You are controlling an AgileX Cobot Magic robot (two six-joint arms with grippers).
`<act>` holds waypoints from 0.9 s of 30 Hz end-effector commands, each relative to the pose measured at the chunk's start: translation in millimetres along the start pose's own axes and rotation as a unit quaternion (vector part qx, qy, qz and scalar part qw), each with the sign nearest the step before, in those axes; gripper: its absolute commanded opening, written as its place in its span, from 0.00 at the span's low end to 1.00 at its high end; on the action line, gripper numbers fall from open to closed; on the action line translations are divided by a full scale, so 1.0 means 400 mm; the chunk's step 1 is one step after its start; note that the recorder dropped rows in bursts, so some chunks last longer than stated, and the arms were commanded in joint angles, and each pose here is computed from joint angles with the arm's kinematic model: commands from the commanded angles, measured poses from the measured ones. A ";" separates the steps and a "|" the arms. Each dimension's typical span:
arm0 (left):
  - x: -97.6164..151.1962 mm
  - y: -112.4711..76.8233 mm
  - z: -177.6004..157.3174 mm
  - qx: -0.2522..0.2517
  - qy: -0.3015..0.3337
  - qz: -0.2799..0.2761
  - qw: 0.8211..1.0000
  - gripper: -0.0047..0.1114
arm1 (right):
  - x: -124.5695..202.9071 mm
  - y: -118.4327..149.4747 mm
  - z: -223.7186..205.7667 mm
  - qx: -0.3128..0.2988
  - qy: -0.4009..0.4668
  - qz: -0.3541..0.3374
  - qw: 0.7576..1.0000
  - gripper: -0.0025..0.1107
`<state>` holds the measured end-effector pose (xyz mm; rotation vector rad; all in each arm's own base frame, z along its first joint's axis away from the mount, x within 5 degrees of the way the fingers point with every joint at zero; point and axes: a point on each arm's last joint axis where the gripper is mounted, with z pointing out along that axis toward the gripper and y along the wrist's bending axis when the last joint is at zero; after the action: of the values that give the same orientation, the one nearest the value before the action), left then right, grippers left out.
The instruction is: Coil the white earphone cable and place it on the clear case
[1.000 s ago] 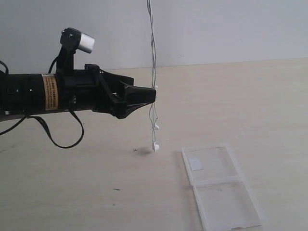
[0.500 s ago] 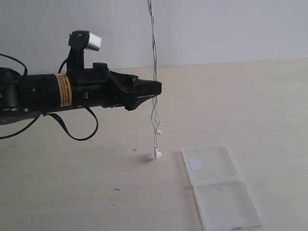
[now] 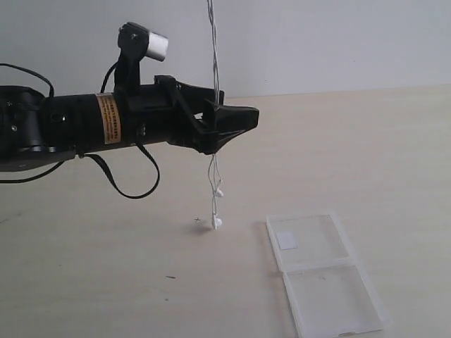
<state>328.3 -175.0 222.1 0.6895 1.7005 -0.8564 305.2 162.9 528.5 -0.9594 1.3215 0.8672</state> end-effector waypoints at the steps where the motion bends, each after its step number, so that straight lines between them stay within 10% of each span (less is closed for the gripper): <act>1: 0.002 0.007 0.003 -0.018 0.014 0.007 1.000 0.70 | -0.009 0.003 -0.008 0.005 0.000 -0.007 1.000 0.02; 9: 0.008 0.009 0.003 -0.021 0.026 0.015 0.999 0.69 | -0.007 0.001 -0.008 0.009 0.005 -0.007 1.000 0.02; 17: -0.002 0.006 0.005 -0.012 0.014 0.018 1.000 0.46 | -0.007 0.001 -0.008 0.009 0.005 -0.007 1.000 0.02; 27: -0.009 0.001 0.005 -0.002 0.000 0.024 1.000 0.62 | -0.007 0.001 -0.008 0.009 0.005 0.001 1.000 0.02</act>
<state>330.6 -174.3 221.5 0.7300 1.7057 -0.7973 305.9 162.4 527.4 -0.9577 1.3427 0.8582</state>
